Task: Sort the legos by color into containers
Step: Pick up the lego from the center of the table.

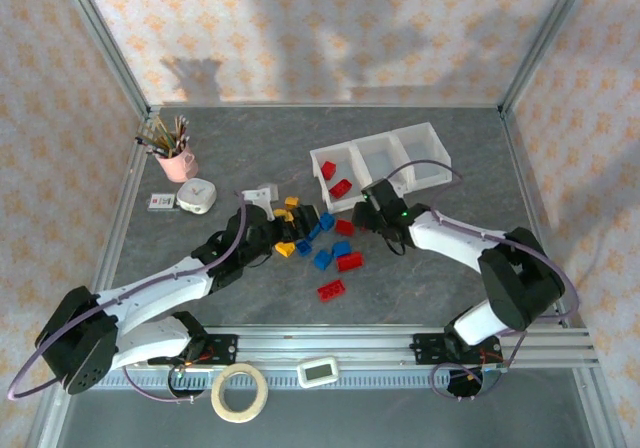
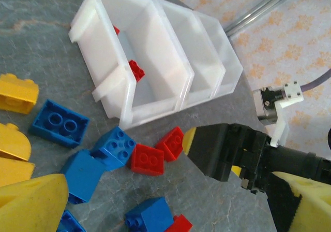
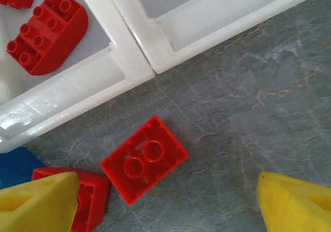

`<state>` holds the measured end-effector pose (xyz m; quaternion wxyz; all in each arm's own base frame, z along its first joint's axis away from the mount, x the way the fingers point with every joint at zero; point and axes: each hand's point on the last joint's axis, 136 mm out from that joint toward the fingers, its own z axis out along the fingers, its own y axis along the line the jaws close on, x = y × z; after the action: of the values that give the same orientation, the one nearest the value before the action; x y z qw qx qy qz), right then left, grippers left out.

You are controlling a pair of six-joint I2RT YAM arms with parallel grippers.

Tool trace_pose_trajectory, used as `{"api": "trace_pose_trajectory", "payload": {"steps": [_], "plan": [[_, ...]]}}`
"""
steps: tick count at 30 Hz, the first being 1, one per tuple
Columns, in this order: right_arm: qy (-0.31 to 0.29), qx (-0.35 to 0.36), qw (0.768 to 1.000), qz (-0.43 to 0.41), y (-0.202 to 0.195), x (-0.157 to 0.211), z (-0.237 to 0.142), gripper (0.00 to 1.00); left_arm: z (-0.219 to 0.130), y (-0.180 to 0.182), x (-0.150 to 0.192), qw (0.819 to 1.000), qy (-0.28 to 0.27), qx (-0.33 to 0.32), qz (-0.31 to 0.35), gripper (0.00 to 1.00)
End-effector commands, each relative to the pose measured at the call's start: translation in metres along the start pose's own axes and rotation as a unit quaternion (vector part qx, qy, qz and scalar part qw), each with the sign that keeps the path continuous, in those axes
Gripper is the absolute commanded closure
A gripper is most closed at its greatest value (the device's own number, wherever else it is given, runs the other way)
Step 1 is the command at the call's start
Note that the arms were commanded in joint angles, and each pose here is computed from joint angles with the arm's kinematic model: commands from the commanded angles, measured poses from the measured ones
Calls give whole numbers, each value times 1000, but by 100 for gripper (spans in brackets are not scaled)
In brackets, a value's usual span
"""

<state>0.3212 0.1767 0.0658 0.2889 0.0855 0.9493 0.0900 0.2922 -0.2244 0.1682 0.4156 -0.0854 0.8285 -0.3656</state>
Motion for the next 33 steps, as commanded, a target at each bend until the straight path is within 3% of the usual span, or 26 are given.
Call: {"api": "trace_pose_trajectory", "payload": {"steps": [1, 14, 25, 33], "plan": [[-16, -6, 1000, 23, 7, -5, 8, 12, 3, -2, -2, 1000, -16, 5, -12, 1], [-27, 40, 998, 37, -1, -6, 39, 13, 7, 2, 1, 1000, -14, -6, -10, 1], [-28, 79, 996, 29, -31, 7, 25, 28, 6, 3, 2, 1000, -12, -7, -5, 1], [-15, 73, 997, 27, -28, 12, 29, 40, 7, 5, 2, 1000, -13, -11, -2, 1]]}}
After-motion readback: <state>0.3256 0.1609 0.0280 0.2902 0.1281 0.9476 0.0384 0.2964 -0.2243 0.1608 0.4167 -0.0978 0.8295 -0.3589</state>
